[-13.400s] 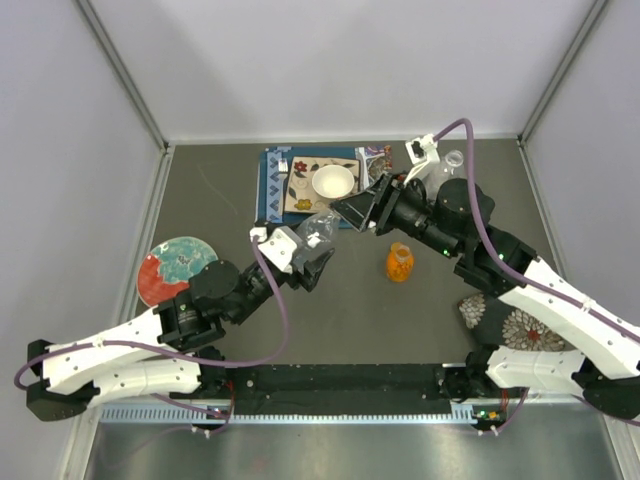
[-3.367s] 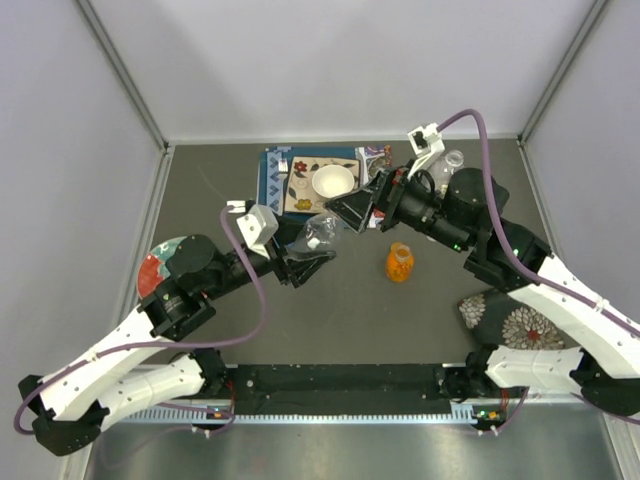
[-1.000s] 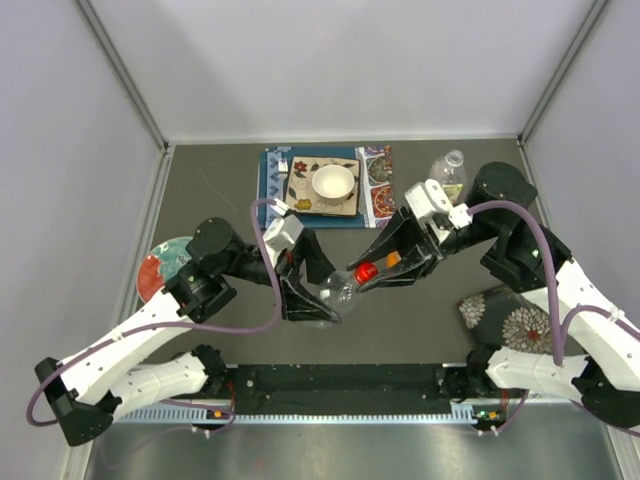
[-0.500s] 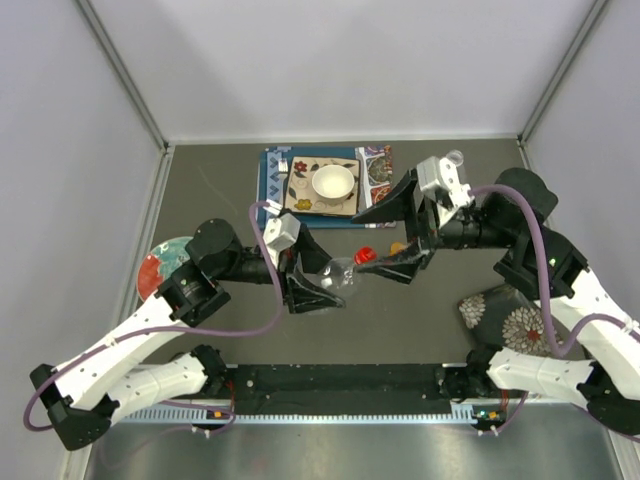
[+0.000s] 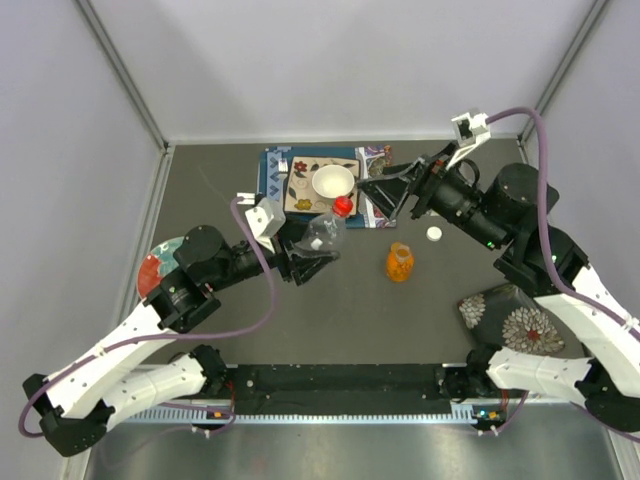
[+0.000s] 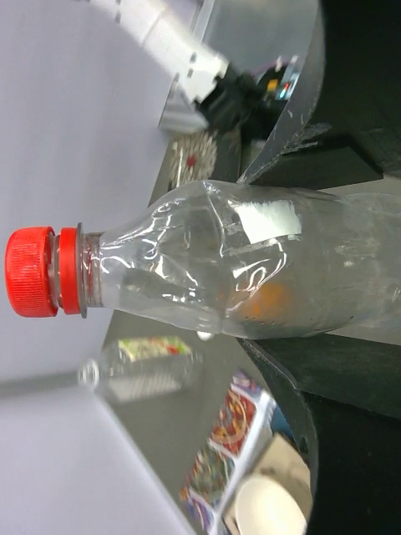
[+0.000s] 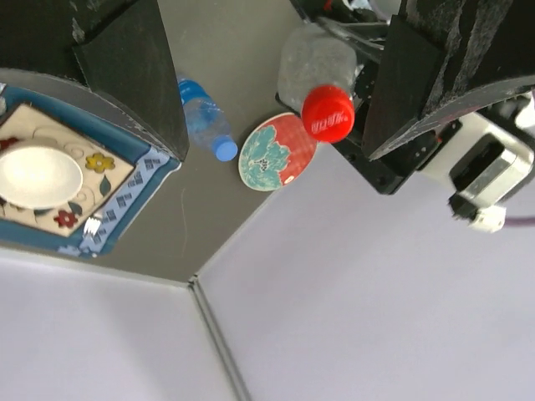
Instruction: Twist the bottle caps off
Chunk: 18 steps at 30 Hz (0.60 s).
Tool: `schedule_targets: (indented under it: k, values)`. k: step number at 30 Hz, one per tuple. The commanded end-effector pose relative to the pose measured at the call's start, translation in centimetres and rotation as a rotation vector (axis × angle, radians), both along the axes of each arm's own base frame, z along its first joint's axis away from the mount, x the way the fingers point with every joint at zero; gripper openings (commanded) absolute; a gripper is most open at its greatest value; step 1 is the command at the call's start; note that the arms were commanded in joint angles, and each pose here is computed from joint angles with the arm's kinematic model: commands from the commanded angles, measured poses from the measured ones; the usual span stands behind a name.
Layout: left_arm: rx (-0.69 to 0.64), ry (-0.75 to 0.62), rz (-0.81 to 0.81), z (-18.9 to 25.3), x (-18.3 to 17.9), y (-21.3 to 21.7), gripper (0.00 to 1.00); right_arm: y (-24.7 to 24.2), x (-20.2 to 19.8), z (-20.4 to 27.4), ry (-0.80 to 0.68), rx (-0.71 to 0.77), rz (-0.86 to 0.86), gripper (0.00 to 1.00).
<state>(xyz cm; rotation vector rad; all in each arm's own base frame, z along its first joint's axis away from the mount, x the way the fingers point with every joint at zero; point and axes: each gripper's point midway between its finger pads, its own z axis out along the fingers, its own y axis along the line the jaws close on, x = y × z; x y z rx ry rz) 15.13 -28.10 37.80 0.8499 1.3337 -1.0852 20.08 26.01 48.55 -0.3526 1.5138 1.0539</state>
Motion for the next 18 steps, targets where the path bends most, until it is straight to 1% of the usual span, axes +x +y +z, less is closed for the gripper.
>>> schedule_targets:
  k: [1,3,4,6,7,12,13,18]
  values:
    - [-0.001,-0.057,0.311,0.4,4.5,2.7,0.16,-0.9,1.7,0.2,0.162,0.098,-0.149,0.86]
    - [0.0,-0.069,0.37,0.3,5.2,3.3,0.16,-0.2,1.7,0.3,0.174,0.095,-0.16,0.86]
    - [0.008,-0.061,0.441,-0.2,6.1,4.1,0.16,0.2,1.6,0.2,0.177,0.089,-0.159,0.86]
    - [0.018,-0.066,0.472,-0.4,6.4,4.3,0.16,1.3,1.9,0.0,0.186,0.073,-0.155,0.86]
    - [0.024,-0.063,0.513,-0.6,6.9,4.7,0.16,1.8,2.0,-0.2,0.189,0.065,-0.151,0.86]
    - [0.055,-0.087,0.567,-0.9,7.0,4.8,0.15,3.7,3.1,-0.6,0.207,0.045,-0.163,0.86]
    - [0.035,-0.1,0.58,-0.3,7.1,4.8,0.15,4.3,3.5,-1.1,0.218,0.036,-0.167,0.86]
    - [0.053,-0.114,0.637,-0.5,7.3,5.2,0.15,5.8,4.9,-2.1,0.242,0.022,-0.197,0.85]
